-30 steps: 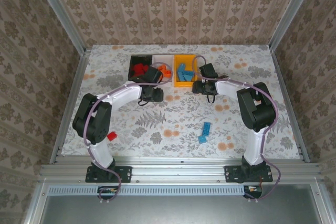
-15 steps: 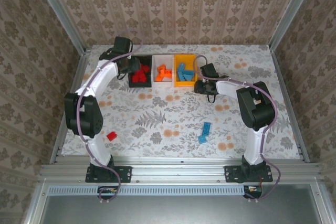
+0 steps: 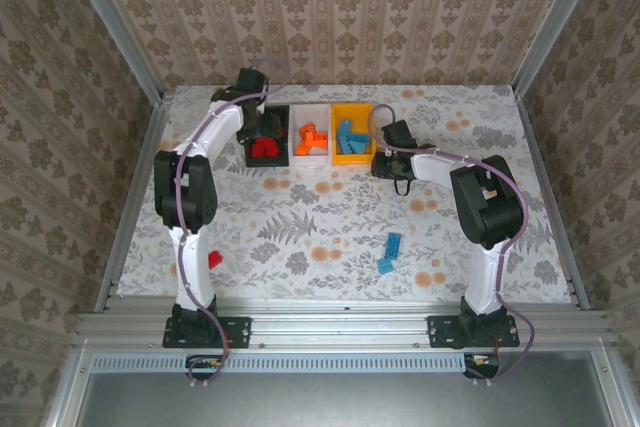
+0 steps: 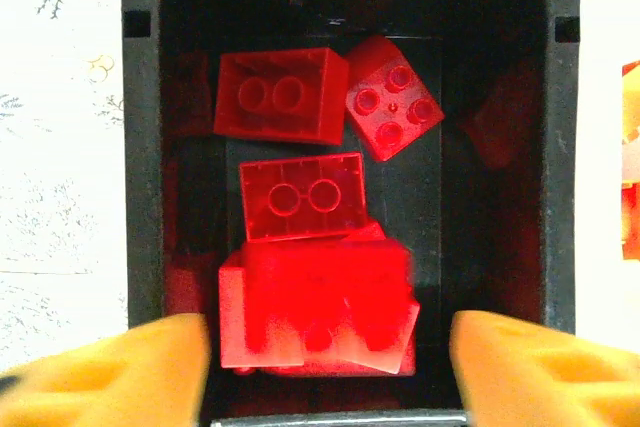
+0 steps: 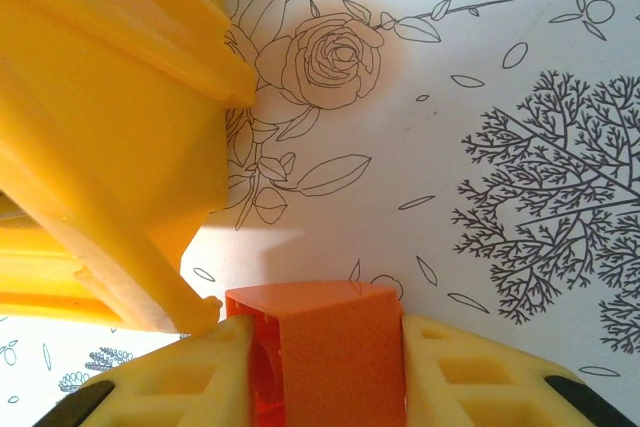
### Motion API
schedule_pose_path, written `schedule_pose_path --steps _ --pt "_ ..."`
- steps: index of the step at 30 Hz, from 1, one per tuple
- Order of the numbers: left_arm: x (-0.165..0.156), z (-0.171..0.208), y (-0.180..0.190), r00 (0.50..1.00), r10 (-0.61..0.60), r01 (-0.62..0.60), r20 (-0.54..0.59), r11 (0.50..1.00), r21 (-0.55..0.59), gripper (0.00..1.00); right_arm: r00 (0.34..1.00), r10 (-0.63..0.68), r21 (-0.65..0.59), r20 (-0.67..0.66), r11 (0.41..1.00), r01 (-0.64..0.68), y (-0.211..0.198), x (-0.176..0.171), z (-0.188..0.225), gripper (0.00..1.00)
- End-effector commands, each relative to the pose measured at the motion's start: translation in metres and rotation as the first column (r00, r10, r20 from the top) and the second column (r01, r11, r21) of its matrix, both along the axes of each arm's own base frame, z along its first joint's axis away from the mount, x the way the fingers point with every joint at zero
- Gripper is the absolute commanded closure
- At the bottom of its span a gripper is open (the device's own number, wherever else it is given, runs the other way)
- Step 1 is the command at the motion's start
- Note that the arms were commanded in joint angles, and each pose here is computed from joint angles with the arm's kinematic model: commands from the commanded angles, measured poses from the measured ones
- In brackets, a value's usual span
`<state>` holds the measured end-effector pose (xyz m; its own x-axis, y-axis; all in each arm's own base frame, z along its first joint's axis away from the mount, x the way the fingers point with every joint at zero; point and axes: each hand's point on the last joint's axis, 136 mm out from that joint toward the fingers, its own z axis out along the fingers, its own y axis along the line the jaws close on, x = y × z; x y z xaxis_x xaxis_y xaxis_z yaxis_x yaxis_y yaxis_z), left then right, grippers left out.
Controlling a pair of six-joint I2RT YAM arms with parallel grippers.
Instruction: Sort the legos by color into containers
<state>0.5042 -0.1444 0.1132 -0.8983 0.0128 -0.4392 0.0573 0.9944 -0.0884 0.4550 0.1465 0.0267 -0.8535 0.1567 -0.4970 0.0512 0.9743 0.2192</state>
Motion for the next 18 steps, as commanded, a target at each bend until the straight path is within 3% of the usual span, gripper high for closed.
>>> schedule_pose_path --steps 1,5,11,14,18 --pt "0.002 0.020 -0.003 1.000 -0.007 0.007 0.013 1.000 -0.028 0.17 0.999 0.014 0.023 -0.034 1.000 -0.013 0.003 -0.011 -0.008 0.68" --pt "-0.002 0.063 -0.010 0.996 -0.008 0.015 0.086 0.996 -0.086 0.00 1.000 -0.002 0.016 -0.022 1.000 0.002 0.000 -0.014 -0.005 0.70" --pt "-0.041 0.130 0.018 0.971 0.086 -0.062 0.222 0.992 -0.112 0.00 0.999 -0.003 0.008 0.043 1.000 0.003 -0.005 -0.032 0.027 0.71" --pt "-0.078 0.127 0.051 0.951 0.215 -0.183 0.224 0.971 -0.153 0.00 0.994 0.051 -0.010 0.098 0.999 -0.050 0.008 -0.042 0.059 0.71" --pt "-0.141 0.091 0.094 0.914 0.388 -0.363 0.121 0.913 -0.186 0.00 0.977 0.120 -0.012 0.178 0.993 -0.120 0.039 -0.039 0.097 0.71"
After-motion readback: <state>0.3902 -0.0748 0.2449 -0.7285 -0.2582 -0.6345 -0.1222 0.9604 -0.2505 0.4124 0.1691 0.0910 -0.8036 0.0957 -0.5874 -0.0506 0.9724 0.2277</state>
